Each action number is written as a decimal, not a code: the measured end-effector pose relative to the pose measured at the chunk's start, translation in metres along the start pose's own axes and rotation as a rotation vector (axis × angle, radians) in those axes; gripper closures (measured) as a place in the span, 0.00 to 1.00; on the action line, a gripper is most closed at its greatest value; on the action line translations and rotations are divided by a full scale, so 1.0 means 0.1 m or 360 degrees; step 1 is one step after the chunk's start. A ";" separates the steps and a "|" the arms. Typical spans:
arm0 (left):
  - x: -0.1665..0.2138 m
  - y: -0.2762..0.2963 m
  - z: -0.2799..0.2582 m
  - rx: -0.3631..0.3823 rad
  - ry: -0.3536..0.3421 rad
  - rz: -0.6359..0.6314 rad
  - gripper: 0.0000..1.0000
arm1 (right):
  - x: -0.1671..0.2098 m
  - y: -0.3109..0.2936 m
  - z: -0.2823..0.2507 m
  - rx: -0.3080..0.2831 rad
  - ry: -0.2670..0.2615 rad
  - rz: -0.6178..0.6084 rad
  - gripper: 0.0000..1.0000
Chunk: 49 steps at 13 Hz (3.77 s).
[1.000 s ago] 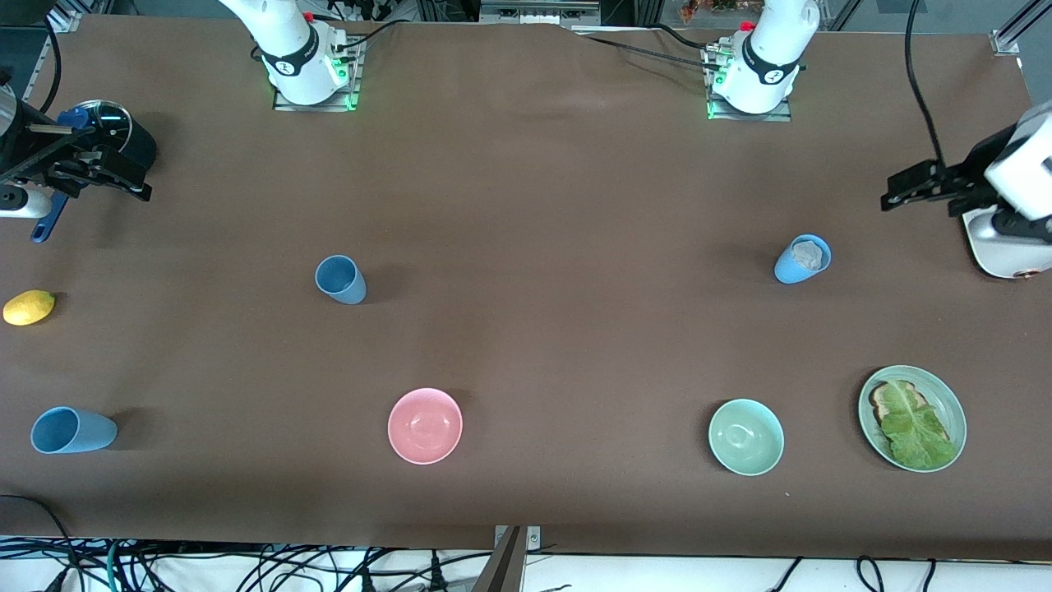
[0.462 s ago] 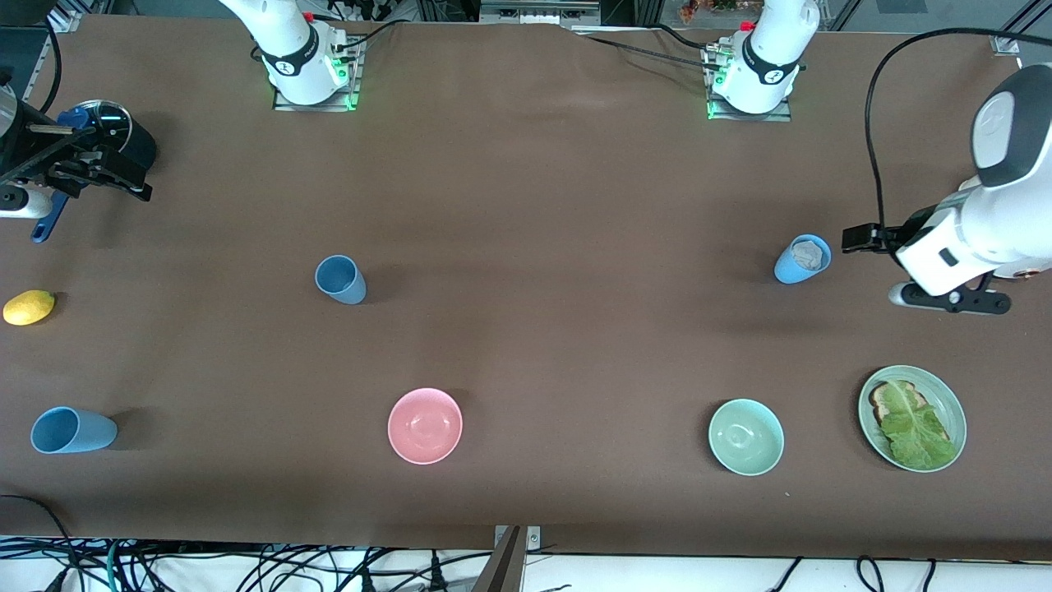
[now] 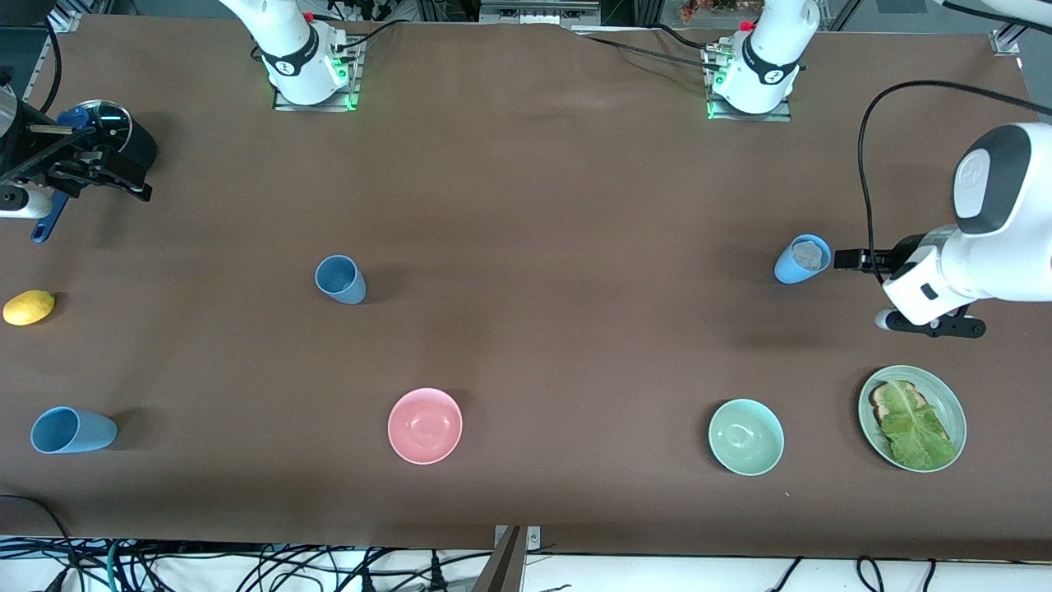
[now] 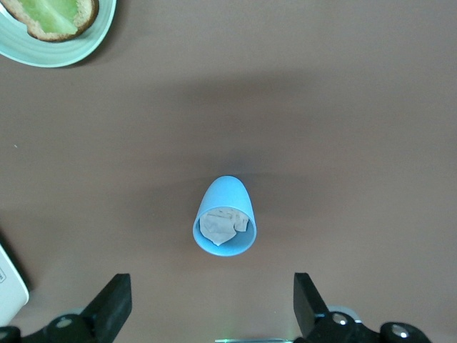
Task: Stack blue cups with both arms
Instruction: 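Reach the left gripper over the light blue cup holding tissue, then lower the left gripper and close it on the cup rim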
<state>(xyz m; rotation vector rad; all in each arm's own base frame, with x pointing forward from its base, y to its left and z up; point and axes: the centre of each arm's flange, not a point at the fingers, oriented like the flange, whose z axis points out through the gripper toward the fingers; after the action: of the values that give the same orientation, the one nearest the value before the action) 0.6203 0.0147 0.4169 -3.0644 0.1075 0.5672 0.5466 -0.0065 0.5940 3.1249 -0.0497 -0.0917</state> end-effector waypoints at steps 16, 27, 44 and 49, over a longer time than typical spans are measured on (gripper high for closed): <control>-0.90 -0.43 1.66 0.0031 0.0679 0.0047 0.00 | 0.00 0.00 0.00 0.0000 0.0000 0.0000 0.00; -1.09 -0.32 1.94 0.0058 0.0792 0.0067 0.00 | 0.00 0.00 0.00 0.0000 0.0000 0.0000 0.00; -1.19 -0.14 2.09 0.0084 0.0890 0.0119 0.00 | 0.00 0.00 0.00 0.0000 0.0000 0.0000 0.00; -1.27 -0.15 2.16 0.0115 0.0956 0.0167 0.00 | 0.00 0.00 0.00 0.0000 0.0000 0.0000 0.00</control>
<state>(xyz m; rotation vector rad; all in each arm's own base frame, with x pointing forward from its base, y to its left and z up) 0.4259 0.0449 0.2609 -3.0536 0.2893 -0.3641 0.5466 -0.0064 0.5939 3.1249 -0.0496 -0.0919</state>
